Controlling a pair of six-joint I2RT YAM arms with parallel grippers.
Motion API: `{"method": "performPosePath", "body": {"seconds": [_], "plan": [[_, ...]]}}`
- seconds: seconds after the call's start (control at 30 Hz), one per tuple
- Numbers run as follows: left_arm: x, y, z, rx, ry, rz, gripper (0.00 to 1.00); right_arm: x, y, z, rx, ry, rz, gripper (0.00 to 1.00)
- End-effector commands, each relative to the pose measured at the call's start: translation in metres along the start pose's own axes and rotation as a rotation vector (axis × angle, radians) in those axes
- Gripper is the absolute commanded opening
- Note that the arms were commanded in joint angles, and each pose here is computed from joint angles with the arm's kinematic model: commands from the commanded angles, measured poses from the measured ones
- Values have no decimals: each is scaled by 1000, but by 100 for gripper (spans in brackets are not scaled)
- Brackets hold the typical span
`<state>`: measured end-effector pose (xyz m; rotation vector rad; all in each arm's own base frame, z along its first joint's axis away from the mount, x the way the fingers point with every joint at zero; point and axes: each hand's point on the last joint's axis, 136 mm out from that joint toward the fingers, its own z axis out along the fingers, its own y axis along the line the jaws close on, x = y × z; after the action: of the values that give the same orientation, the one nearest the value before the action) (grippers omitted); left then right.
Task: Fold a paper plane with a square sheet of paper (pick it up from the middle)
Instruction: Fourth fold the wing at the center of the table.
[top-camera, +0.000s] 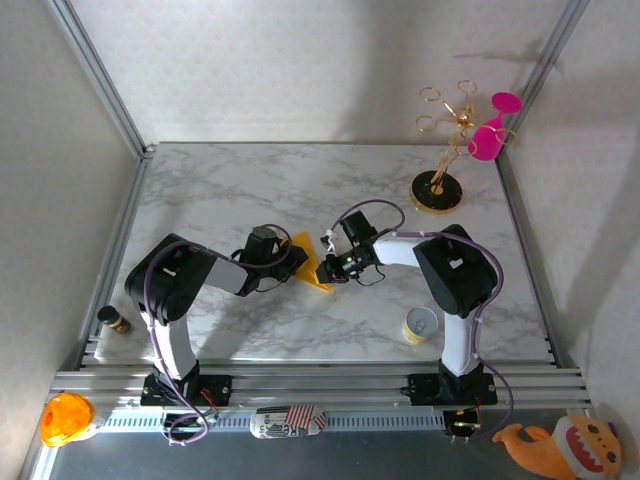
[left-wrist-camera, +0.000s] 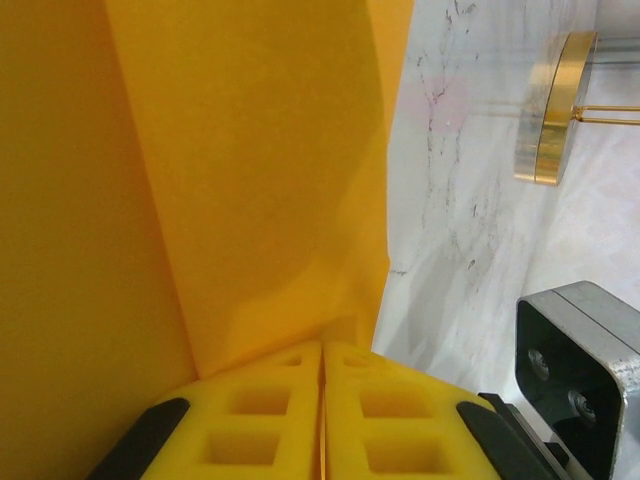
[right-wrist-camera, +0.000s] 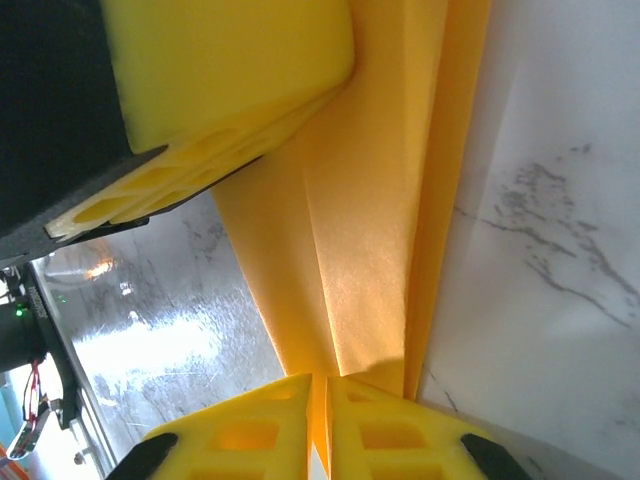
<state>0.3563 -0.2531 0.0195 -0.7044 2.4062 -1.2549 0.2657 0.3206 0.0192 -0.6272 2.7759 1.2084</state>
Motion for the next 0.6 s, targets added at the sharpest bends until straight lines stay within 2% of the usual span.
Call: {"method": "performPosePath", "body": {"seconds": [0.0,0.37,0.57], "plan": [[10,68,-2,-227,24,-83,9,32,-12,-5,69,75,52,14],[11,68,-2,-228,24,-82,9,45,-21,3,73,103,81,13],[11,65,-4,-217,29,-81,10,35,0,-13,33,57,35,15]]}}
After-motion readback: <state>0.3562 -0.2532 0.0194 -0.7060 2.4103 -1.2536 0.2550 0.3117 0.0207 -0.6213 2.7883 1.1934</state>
